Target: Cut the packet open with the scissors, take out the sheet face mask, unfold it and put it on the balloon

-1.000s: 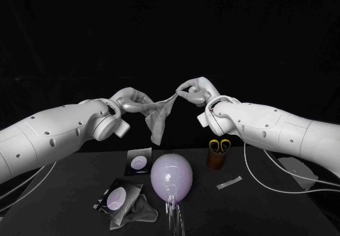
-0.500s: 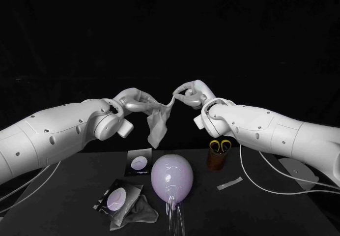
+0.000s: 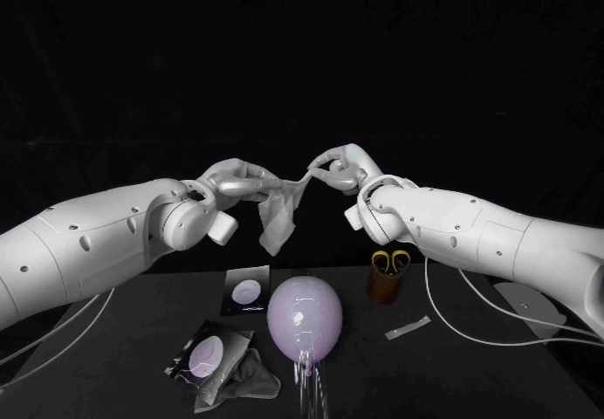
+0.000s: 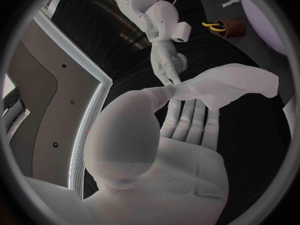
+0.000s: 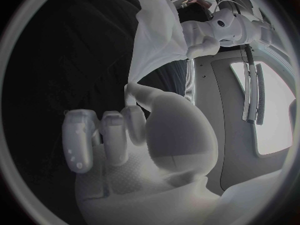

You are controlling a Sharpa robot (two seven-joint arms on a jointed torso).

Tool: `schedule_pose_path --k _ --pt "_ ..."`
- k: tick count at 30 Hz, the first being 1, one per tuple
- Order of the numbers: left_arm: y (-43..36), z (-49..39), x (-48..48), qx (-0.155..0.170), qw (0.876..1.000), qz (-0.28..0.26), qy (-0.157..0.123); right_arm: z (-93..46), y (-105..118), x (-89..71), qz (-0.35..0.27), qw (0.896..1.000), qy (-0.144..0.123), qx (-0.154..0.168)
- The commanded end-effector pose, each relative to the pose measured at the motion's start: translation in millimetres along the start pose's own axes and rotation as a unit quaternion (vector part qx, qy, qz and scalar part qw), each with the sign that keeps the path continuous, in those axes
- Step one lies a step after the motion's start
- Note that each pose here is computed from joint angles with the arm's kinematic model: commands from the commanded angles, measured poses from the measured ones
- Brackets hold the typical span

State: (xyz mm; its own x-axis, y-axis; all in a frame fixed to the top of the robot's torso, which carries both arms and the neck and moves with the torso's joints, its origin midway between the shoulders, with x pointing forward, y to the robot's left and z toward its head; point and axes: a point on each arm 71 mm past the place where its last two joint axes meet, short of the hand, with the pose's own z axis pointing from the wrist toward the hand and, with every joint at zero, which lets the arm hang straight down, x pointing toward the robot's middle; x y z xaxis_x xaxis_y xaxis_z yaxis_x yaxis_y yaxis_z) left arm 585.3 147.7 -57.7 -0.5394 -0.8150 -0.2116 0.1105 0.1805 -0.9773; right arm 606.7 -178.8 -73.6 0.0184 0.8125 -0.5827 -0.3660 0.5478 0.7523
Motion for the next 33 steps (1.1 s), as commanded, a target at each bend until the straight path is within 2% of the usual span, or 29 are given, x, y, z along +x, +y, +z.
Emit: schedule_pose_path --k 1,12,20,25,33 --pt "-4.0 -0.3 4.8 0.026 0.996 -0.072 0.038 1.3 -1 0.0 -0.006 1.0 0.006 0.004" --pt "-2.3 -1.2 13.8 0.039 0.983 -0.149 0.1 4.4 -3 1.4 -0.01 1.0 0.005 0.012" --pt "-0.5 0.0 17.7 0.04 0.978 -0.175 0.108 6.1 -3 3.8 -0.007 1.0 0.006 0.014" --pt "0.9 0.4 18.4 0.035 0.976 -0.186 0.106 6.6 -3 7.9 0.002 1.0 0.021 0.017" --pt "3.7 0.7 21.1 0.028 0.973 -0.201 0.109 6.7 -4 18.2 0.019 0.996 0.072 0.038"
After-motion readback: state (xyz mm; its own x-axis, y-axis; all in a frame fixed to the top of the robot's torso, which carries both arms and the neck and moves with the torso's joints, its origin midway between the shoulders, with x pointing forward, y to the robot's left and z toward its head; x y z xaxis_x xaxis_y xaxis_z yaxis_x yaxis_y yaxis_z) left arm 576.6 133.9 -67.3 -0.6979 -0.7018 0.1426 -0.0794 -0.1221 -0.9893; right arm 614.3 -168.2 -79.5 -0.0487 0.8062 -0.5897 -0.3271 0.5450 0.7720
